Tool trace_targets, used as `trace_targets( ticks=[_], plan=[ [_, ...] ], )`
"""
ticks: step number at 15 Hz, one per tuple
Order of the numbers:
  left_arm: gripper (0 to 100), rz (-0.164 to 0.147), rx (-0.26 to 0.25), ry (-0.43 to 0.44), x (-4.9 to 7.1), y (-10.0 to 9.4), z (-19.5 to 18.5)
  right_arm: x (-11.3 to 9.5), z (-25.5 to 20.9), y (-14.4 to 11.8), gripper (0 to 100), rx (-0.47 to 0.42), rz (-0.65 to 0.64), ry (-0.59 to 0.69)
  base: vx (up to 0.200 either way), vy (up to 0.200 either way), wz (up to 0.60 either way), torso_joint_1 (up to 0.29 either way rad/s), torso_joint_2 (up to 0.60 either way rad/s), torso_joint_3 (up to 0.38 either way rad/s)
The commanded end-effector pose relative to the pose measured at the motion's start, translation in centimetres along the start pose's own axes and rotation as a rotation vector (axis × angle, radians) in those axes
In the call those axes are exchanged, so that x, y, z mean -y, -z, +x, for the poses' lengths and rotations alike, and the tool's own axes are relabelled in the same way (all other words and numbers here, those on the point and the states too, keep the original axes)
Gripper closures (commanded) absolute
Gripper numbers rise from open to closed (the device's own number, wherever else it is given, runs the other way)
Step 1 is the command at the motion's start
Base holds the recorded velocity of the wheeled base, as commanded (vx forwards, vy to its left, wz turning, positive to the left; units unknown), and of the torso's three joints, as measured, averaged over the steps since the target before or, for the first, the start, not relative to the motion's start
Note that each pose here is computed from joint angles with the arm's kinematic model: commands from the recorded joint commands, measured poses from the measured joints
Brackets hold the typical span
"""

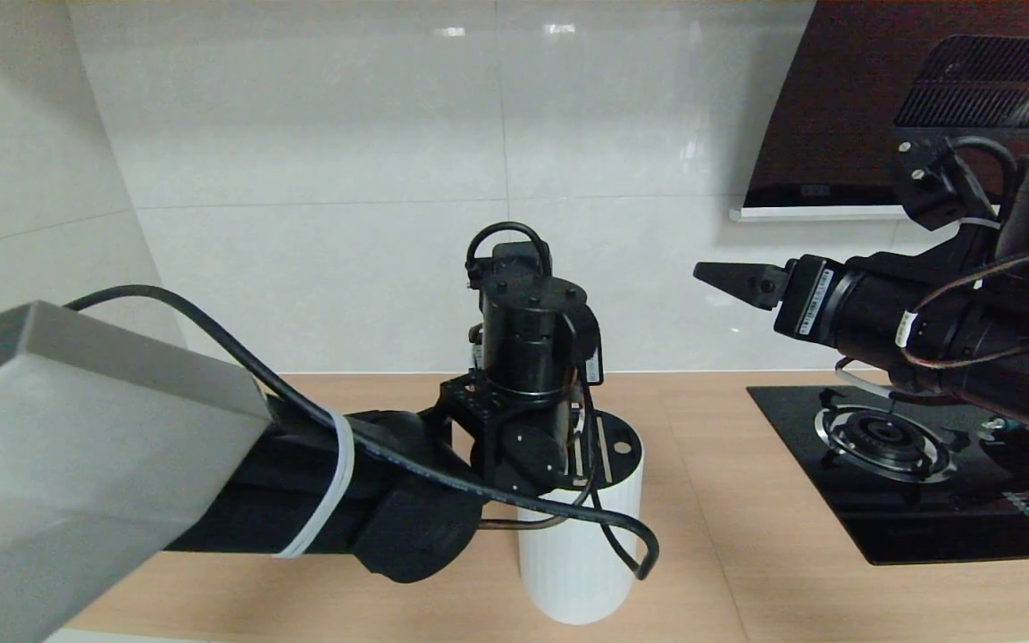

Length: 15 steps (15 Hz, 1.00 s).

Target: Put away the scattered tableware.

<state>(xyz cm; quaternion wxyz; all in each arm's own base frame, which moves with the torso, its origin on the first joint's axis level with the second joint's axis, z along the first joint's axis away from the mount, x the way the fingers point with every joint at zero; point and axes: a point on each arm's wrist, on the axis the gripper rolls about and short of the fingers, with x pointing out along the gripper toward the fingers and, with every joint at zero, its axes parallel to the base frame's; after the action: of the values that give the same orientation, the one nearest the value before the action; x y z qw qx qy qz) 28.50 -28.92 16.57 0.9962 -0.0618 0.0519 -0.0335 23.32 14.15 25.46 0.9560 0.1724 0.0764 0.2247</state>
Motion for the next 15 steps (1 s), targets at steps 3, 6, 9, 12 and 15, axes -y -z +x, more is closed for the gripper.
trace_targets(
  ticks=[3, 6, 9, 12, 15],
  plan=[
    [100, 0.045, -0.046, -0.011, 0.6, 3.1, 0.0, 0.0, 0.0, 0.0, 0, 0.001, 0.0, -0.001, 0.0, 0.0, 0.0, 0.0, 0.0, 0.0],
    [100, 0.048, -0.059, 0.0, 1.1, 5.4, 0.2, 0.0, 0.1, 0.1, 0, -0.002, 0.0, 0.0, 0.0, 0.0, 0.0, 0.0, 0.0, 0.0],
    [100, 0.072, -0.084, 0.003, 0.9, 7.1, 0.0, 0.0, 0.1, 0.1, 0, -0.005, 0.0, 0.001, 0.0, 0.0, 0.0, 0.0, 0.0, 0.0],
    [100, 0.084, -0.095, -0.001, 0.8, 7.7, 0.1, 0.1, 0.1, 0.2, 0, -0.007, 0.0, 0.002, 0.0, 0.0, 0.0, 0.0, 0.0, 0.0],
    [100, 0.083, -0.093, -0.002, 0.8, 7.6, 0.1, 0.1, 0.2, 0.4, 0, -0.015, -0.003, 0.004, 0.0, 0.0, 0.0, 0.0, 0.0, 0.0]
  ],
)
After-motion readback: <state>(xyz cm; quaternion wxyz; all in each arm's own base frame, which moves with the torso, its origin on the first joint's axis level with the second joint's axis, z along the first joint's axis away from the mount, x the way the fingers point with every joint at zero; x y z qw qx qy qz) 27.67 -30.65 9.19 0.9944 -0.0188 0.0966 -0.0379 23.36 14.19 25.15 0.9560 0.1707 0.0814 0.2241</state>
